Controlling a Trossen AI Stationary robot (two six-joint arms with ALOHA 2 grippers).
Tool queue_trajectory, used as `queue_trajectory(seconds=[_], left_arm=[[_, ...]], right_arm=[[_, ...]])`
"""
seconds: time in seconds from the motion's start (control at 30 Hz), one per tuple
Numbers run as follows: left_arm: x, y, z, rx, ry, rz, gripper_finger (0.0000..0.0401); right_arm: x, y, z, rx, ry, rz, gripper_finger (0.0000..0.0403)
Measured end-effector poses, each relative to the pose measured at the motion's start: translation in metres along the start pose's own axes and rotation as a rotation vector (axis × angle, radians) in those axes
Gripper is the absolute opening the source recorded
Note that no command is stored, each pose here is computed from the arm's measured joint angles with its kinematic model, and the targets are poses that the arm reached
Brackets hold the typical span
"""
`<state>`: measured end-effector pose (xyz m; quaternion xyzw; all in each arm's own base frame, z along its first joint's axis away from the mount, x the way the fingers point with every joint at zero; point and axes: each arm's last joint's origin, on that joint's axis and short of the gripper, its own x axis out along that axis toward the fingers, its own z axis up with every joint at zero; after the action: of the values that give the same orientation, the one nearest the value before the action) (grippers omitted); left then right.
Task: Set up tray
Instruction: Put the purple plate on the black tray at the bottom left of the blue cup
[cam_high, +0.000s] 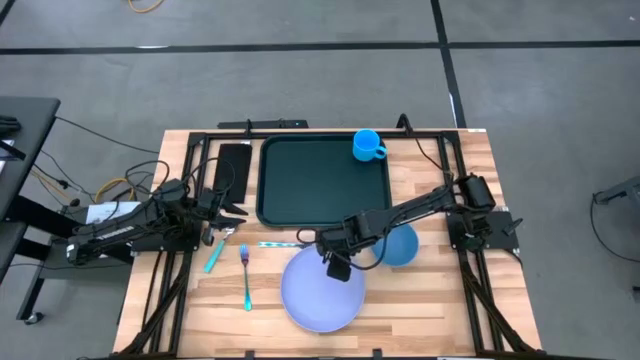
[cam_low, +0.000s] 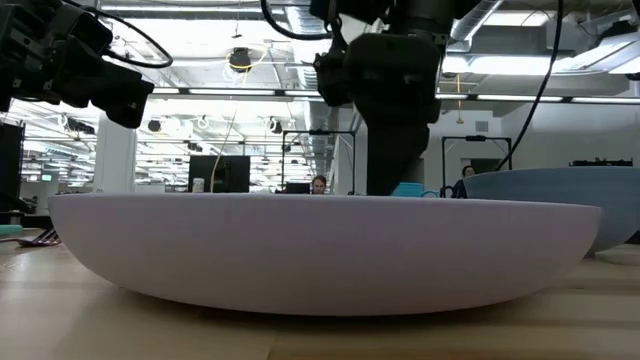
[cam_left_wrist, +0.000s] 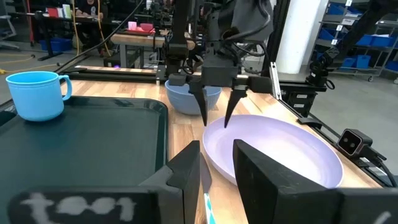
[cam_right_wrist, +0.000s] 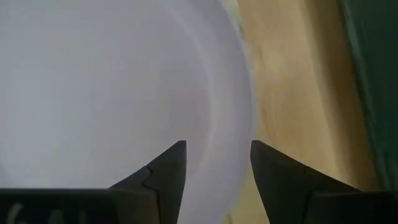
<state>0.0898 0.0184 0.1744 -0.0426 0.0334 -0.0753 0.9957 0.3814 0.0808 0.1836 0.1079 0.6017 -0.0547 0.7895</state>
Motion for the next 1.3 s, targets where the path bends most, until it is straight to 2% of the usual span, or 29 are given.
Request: queue_trajectory(seconds=[0.3,0.43,0.73,1.13,1.3], left_arm=[[0.000,0.000,0.000,-0.001,0.002,0.000,0.0084],[0.000,0.000,0.000,-0.001,0.002,0.000,0.0084],[0.000,0.000,0.000,-0.001,0.002,0.000,0.0084],[0.000,0.000,0.000,-0.001,0.002,0.000,0.0084],[0.000,0.000,0.000,-0.001,0.002,0.000,0.0084]], right_arm=[[-0.002,-0.012,0.002,0.051,0.021,-0.031,0.0172],[-0.002,-0.011,0.002,0.080,0.022,-0.010,0.0172],[0.021,-0.002,-0.006,0.064,0.092,-0.033,0.0172],[0.036,-0.011,-0.003,0.105,0.105,-0.039,0.0171],[0.041,-0.010,0.001,0.112,0.084,-0.004,0.0163]])
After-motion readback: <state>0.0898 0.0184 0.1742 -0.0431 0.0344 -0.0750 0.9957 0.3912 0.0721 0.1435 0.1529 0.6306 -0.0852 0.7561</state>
